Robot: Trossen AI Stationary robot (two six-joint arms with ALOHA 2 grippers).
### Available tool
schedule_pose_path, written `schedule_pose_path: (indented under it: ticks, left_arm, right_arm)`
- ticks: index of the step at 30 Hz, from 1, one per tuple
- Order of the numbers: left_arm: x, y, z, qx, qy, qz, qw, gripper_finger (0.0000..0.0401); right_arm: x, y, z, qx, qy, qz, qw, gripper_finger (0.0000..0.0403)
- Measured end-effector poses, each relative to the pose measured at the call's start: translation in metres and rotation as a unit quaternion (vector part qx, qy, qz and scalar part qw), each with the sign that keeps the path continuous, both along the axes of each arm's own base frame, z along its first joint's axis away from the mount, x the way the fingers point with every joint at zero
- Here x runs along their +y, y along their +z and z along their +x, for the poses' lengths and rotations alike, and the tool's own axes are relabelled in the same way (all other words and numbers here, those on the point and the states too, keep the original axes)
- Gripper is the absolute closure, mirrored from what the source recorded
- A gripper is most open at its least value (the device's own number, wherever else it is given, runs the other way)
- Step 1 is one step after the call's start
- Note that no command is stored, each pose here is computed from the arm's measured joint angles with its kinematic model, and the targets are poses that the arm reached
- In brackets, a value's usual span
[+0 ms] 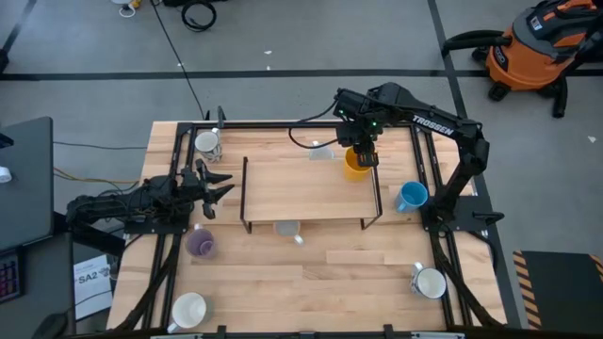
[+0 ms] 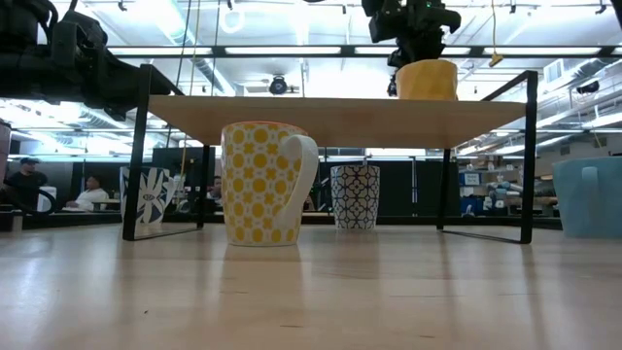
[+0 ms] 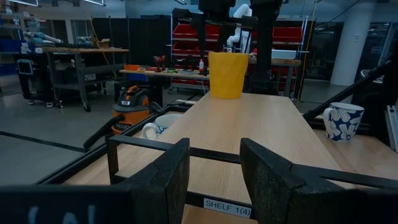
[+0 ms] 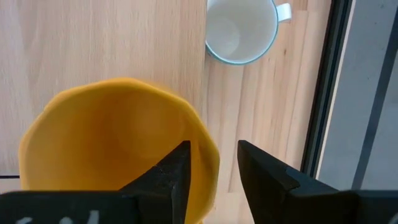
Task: Place coffee mugs
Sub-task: Put the green patterned mug on the shelf
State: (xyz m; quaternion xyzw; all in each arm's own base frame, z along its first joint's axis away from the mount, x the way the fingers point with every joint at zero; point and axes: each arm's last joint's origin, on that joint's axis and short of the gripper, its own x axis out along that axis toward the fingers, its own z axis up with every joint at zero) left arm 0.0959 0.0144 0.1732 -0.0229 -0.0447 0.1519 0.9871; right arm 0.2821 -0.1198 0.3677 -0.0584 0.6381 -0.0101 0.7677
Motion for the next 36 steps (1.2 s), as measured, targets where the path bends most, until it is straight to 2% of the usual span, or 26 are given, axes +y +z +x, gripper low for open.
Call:
schedule_pose_path:
  ticks: [6, 19, 28, 36]
  left_arm:
    - [0.0, 0.0, 0.0, 0.0, 0.0, 0.0, 1.0, 0.0252]
    - [0.0, 0.0, 0.0, 0.0, 0.0, 0.0, 1.0, 0.0252]
    - [0.0, 0.0, 0.0, 0.0, 0.0, 0.0, 1.0, 0.0252]
    - [0.0, 0.0, 0.0, 0.0, 0.0, 0.0, 1.0, 0.0252]
  right_arm:
    - [-0.001, 0.0, 0.0, 0.008, -0.004, -0.023, 1.0, 0.0265]
    - [-0.001, 0.003, -0.001, 0.011, -0.003, -0.022, 1.0, 0.0265]
    - [0.001, 0.029, -0.006, -0.026, -0.004, -0.037, 0.999, 0.0265]
    - [0.0, 0.058, -0.009, -0.095, -0.009, -0.067, 0.993, 0.0265]
